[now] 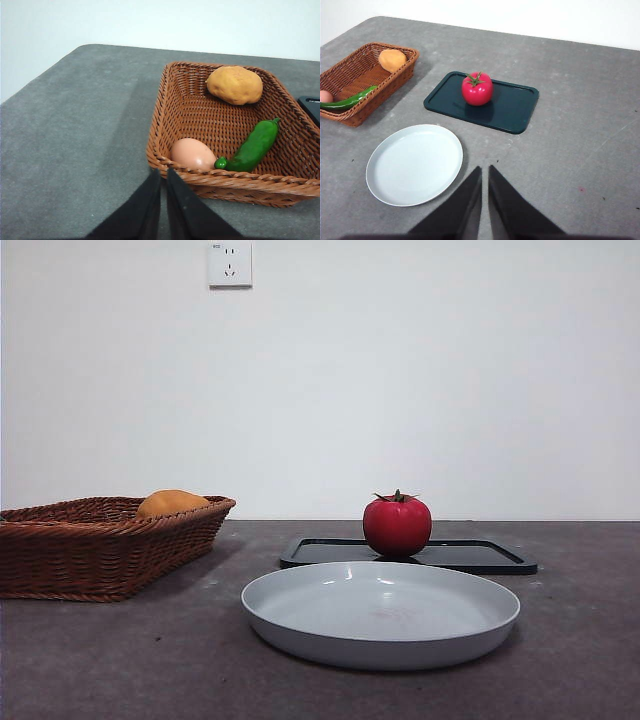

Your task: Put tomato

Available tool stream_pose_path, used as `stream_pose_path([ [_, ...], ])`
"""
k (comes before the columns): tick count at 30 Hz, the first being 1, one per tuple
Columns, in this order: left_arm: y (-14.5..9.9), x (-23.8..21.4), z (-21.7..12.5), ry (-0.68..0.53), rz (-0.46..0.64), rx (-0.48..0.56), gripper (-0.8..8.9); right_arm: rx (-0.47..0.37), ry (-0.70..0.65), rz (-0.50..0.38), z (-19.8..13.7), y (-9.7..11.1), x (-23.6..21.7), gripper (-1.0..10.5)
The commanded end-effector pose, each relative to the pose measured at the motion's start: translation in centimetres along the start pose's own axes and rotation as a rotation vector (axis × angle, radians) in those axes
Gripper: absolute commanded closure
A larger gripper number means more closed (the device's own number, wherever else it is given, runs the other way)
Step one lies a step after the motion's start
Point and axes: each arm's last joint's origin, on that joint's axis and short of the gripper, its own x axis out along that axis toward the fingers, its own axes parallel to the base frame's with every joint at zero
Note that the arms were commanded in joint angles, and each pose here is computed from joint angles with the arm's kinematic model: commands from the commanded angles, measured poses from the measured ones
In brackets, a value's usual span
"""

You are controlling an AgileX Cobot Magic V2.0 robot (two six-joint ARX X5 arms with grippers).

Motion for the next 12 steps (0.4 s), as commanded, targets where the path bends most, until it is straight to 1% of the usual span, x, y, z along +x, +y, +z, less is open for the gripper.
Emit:
stream_pose_path([
  [1,0.03,0.19,-0.71,0.023,-0.002,0.019,7.94,0.004,-0.02,0.008,0.3,0.04,-0.24,9.3],
  [12,0.03,0.19,-0.71,0.023,-0.001,0.019,7.94,0.001,-0.02,0.004,0.29,0.03,-0.23,9.3],
])
